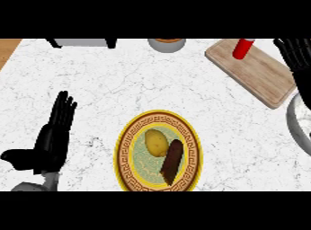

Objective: Pick the lemon from the plate and place it in the bowl

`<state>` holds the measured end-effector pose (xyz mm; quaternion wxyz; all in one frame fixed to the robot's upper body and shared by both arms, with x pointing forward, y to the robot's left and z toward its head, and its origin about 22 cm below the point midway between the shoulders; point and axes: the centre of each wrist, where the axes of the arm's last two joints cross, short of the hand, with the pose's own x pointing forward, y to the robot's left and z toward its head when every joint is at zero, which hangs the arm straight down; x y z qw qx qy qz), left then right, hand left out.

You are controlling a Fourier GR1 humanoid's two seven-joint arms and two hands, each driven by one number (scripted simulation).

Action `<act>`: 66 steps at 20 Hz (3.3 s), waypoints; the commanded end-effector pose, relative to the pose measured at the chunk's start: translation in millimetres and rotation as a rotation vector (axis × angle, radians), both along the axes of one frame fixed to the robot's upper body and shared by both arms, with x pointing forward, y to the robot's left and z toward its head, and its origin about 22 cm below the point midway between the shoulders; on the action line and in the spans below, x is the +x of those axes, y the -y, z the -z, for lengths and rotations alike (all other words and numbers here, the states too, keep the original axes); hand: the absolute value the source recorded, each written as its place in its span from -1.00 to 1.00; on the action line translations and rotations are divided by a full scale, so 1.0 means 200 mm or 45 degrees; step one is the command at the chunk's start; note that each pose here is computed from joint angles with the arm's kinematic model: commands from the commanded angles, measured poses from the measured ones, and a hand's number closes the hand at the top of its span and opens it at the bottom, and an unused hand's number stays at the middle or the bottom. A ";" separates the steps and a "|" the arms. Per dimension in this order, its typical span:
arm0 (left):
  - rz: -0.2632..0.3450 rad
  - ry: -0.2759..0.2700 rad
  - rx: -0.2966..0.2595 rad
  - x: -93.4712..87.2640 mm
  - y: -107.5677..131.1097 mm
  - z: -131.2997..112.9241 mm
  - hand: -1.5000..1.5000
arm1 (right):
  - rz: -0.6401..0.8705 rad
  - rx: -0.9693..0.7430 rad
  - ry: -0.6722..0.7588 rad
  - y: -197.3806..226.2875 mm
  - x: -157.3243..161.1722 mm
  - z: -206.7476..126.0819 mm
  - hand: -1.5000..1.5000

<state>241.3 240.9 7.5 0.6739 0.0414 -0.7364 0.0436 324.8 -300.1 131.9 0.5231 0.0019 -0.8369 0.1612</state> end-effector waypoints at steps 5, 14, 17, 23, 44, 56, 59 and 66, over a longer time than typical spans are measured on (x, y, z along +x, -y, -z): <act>-0.072 -0.022 0.307 0.10 -0.27 -0.19 0.00 | -0.406 -0.045 0.174 -0.52 -0.02 -0.20 1.00; -0.134 -0.139 0.303 0.11 -0.37 -0.16 0.00 | 0.141 -0.605 -0.083 -0.53 -0.48 0.28 -1.00; -0.107 -0.140 0.331 0.11 -0.38 -0.24 0.00 | 0.155 -0.669 -0.094 -0.59 -0.67 0.26 -1.00; -0.080 -0.133 0.298 0.19 -0.42 -0.18 0.00 | 0.280 -0.743 -0.159 -0.65 -0.63 0.05 -1.00; -0.053 -0.117 0.312 0.21 -0.33 -0.25 0.00 | -0.133 -1.409 -0.593 -1.11 -0.11 -0.16 -1.00; -0.086 -0.120 0.322 0.19 -0.31 -0.26 0.00 | -0.256 -1.675 -0.771 -1.30 -0.06 0.01 -1.00; -0.063 -0.104 0.299 0.13 -0.39 -0.26 0.00 | -0.233 -1.697 -0.702 -1.32 -0.01 0.03 -1.00; -0.044 -0.118 0.317 0.18 -0.38 -0.35 0.00 | -0.159 -1.703 -0.563 -1.40 -0.15 0.15 -1.00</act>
